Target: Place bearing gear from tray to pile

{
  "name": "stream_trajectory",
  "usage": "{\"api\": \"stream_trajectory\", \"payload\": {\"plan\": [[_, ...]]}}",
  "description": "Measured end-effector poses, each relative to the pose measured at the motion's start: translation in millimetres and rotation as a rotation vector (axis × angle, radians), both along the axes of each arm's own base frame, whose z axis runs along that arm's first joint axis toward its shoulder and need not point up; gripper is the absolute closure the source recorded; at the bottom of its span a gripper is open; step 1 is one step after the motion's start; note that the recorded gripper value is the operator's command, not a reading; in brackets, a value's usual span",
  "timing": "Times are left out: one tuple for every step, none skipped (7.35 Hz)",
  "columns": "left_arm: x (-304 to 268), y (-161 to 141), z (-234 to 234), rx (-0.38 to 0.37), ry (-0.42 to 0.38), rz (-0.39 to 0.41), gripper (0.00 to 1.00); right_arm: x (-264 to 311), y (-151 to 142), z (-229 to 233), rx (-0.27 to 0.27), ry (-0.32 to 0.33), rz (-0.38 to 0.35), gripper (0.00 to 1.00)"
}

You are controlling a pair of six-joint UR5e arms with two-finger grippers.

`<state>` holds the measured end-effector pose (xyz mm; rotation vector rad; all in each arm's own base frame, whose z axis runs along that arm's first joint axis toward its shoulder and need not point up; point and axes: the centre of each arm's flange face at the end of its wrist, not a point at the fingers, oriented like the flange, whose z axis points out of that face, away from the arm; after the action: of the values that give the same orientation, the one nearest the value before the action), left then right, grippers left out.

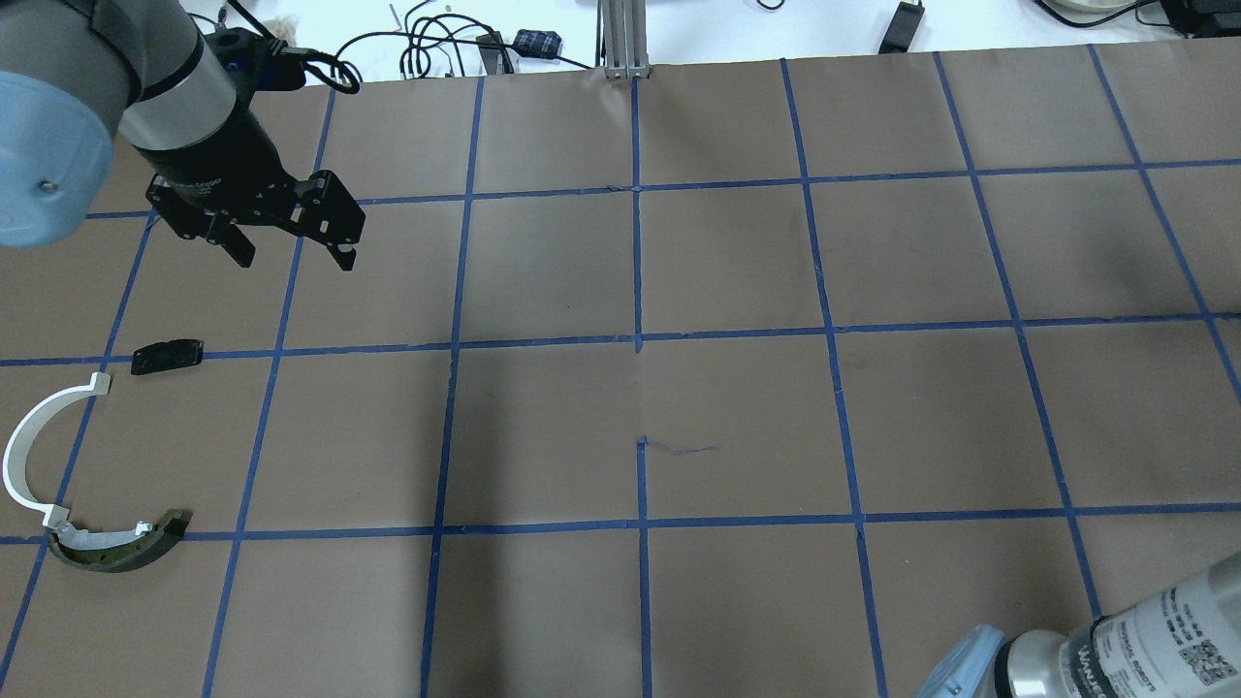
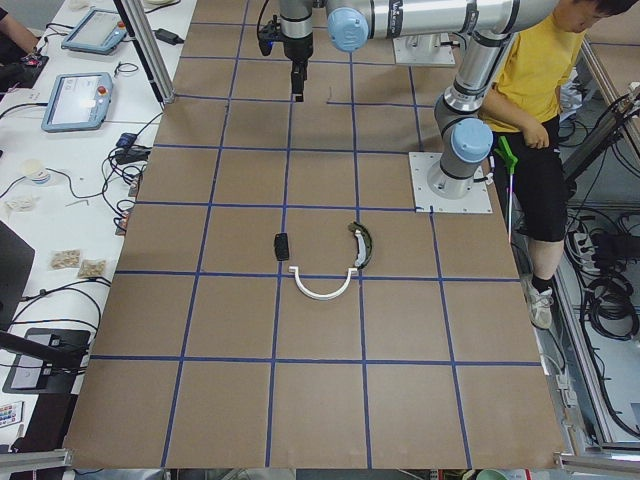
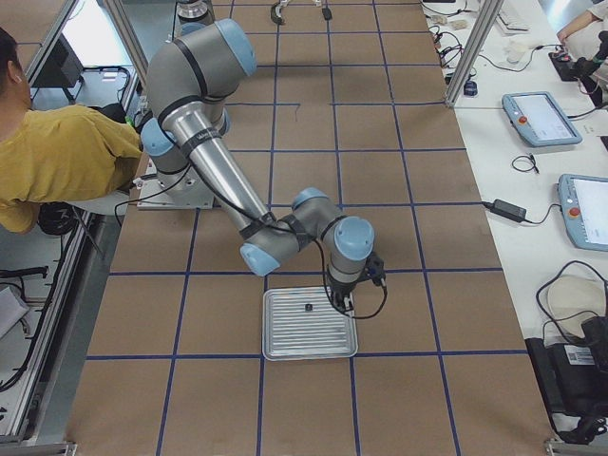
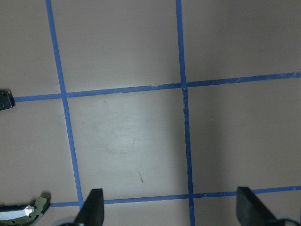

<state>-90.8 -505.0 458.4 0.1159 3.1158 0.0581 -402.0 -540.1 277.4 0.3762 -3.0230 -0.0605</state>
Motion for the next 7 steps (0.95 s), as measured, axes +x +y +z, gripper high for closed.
{"api": "stream_trajectory", "payload": {"plan": [[0.0, -0.1, 0.1, -0.001, 0.0, 0.0, 0.0, 72.0, -23.8, 17.0, -0.001, -0.011, -0.007, 1.0], [0.1, -0.1, 0.1, -0.001, 0.0, -0.002, 0.0, 161.3, -44.0, 21.9, 0.001, -0.021, 0.0, 1.0], [0.1, -0.2, -0.1, -0.001, 0.001, -0.009, 0.0, 255.2, -53.6, 23.0, -0.005, -0.032, -0.005, 1.0], [0.2, -0.3, -0.2, 0.0, 0.001, -0.015, 0.0, 350.7, -55.3, 27.0, -0.024, -0.046, -0.051, 1.0], [0.1, -0.6, 0.3, -0.003, 0.001, -0.017, 0.0, 449.3, -50.8, 31.6, -0.05, -0.058, -0.105, 1.0], [0.1, -1.0, 1.1, -0.008, 0.001, -0.015, 0.0, 546.0, -36.5, 30.0, -0.071, -0.074, -0.149, 1.0], [-0.1, -2.0, 0.2, -0.008, 0.001, -0.015, 0.0, 632.0, -14.8, 20.1, -0.082, -0.101, -0.175, 1.0]]}}
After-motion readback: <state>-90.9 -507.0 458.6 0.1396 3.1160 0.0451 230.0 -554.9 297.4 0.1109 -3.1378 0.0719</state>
